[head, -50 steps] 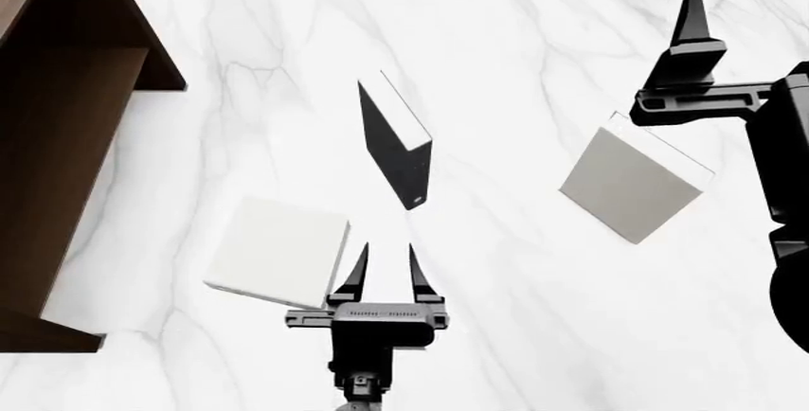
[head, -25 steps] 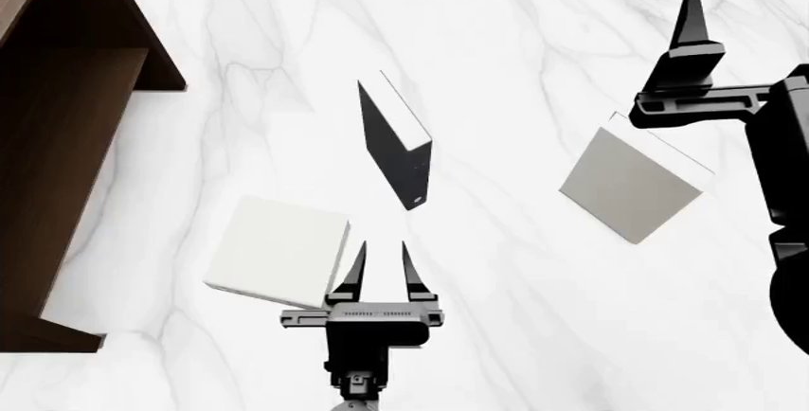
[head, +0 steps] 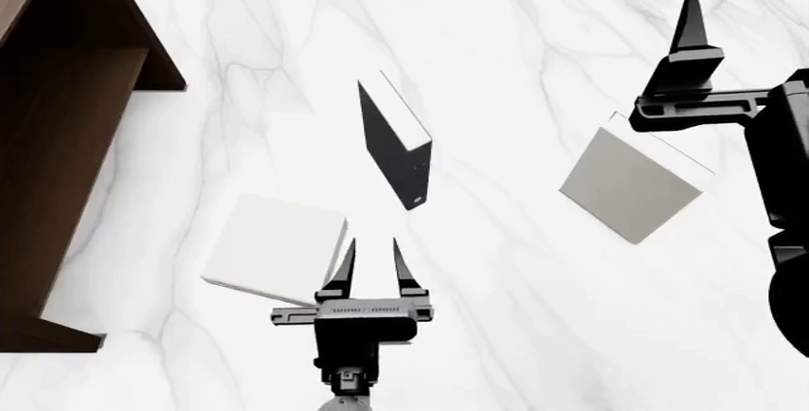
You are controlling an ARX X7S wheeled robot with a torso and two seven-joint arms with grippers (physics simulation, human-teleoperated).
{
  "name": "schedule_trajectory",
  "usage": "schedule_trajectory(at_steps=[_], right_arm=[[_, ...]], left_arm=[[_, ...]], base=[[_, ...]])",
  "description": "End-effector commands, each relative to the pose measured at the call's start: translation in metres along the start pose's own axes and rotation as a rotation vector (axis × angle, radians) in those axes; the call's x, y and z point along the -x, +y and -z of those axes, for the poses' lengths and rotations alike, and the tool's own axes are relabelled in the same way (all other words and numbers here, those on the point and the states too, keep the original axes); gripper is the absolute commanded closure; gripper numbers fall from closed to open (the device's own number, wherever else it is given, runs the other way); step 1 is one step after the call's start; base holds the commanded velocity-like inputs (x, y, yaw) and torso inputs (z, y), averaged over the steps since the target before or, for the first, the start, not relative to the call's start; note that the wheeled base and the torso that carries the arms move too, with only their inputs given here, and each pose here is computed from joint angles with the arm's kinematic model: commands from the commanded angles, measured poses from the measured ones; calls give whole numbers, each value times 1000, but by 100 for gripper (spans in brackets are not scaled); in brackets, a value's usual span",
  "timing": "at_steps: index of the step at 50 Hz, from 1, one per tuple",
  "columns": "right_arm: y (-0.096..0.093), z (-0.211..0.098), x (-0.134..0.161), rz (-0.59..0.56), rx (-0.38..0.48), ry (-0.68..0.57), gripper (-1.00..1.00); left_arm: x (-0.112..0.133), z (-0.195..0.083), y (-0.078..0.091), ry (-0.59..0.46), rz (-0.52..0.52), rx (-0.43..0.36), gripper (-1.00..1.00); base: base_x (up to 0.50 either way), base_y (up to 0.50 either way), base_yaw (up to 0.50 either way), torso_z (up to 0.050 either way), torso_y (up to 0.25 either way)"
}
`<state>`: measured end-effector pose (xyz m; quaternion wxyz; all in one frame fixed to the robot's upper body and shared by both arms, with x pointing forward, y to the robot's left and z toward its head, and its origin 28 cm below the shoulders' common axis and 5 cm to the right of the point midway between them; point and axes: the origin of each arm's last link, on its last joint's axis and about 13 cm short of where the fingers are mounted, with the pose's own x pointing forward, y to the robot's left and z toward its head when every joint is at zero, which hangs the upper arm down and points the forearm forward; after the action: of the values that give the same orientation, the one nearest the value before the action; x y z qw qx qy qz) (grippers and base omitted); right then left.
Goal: Pick up the book on the right and place it under the cabinet shelf.
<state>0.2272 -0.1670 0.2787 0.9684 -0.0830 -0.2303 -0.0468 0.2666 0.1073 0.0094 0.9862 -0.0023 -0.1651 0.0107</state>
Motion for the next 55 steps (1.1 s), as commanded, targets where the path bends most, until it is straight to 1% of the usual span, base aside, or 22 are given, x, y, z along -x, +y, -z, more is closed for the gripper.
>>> schedule_trajectory(at_steps=[1, 17, 43, 55], right_arm=[[0, -1, 1, 2, 1, -1, -100], [-1, 2, 3, 3, 1, 7, -100], [-2, 4, 5, 10, 7, 14, -100], [-2, 0, 3, 7, 13, 8, -100]], left_arm=[[-7, 36, 88, 340, -538, 116, -100], [-12, 40, 96, 338, -581, 103, -100], [-20, 49, 112, 338, -715, 82, -100], [-21, 49, 121, 338, -745, 75, -100]], base=[[0, 0, 6, 0, -12], [7, 4, 6, -3, -7], [6, 3, 4, -5, -7], [0, 0, 0, -5, -8]])
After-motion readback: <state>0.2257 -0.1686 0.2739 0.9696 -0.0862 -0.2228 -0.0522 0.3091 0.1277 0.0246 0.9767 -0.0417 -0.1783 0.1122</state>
